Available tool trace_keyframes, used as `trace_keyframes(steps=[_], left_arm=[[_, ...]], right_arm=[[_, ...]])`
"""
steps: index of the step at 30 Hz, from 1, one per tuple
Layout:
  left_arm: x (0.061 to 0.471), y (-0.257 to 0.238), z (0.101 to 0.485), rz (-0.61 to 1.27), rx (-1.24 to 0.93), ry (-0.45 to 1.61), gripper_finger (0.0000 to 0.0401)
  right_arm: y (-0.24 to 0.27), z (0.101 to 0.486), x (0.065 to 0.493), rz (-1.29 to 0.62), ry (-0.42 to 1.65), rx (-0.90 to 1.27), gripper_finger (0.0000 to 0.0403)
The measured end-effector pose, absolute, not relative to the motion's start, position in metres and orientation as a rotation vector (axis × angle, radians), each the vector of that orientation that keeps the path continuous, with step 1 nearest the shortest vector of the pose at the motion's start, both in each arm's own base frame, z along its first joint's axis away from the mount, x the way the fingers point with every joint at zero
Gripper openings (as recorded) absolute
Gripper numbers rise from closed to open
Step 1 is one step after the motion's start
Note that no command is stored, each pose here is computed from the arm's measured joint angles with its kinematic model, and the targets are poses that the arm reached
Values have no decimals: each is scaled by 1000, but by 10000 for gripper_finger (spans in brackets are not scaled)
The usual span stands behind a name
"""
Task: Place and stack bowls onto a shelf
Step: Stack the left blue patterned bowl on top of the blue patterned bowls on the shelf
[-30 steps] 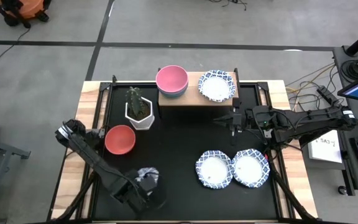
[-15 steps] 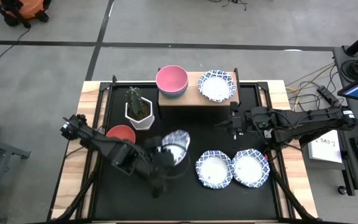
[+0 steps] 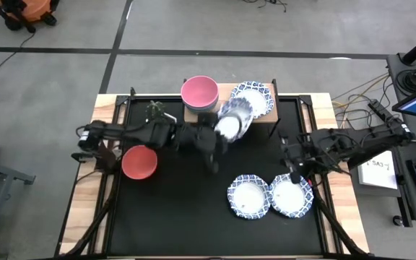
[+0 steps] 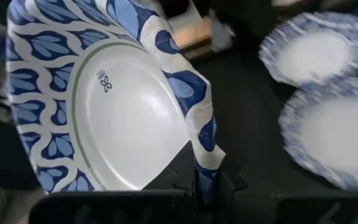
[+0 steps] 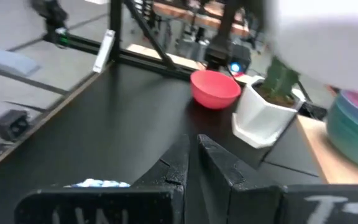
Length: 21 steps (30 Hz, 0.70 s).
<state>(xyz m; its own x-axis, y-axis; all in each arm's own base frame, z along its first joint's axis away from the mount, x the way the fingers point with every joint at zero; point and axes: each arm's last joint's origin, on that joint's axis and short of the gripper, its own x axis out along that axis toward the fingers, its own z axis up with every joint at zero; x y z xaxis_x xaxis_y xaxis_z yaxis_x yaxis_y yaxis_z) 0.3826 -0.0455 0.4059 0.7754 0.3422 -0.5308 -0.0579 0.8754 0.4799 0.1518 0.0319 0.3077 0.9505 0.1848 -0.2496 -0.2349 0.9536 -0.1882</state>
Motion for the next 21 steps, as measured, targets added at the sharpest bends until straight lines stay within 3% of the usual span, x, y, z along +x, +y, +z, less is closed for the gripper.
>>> trace_keyframes(steps=[11,21], left_arm=[[410,37,397,281,418,446,0],[440,82,359,319,405,465,0]], right_arm=[[45,307,143,315,203,-270,22],[45,306,143,307,206,-274,22]])
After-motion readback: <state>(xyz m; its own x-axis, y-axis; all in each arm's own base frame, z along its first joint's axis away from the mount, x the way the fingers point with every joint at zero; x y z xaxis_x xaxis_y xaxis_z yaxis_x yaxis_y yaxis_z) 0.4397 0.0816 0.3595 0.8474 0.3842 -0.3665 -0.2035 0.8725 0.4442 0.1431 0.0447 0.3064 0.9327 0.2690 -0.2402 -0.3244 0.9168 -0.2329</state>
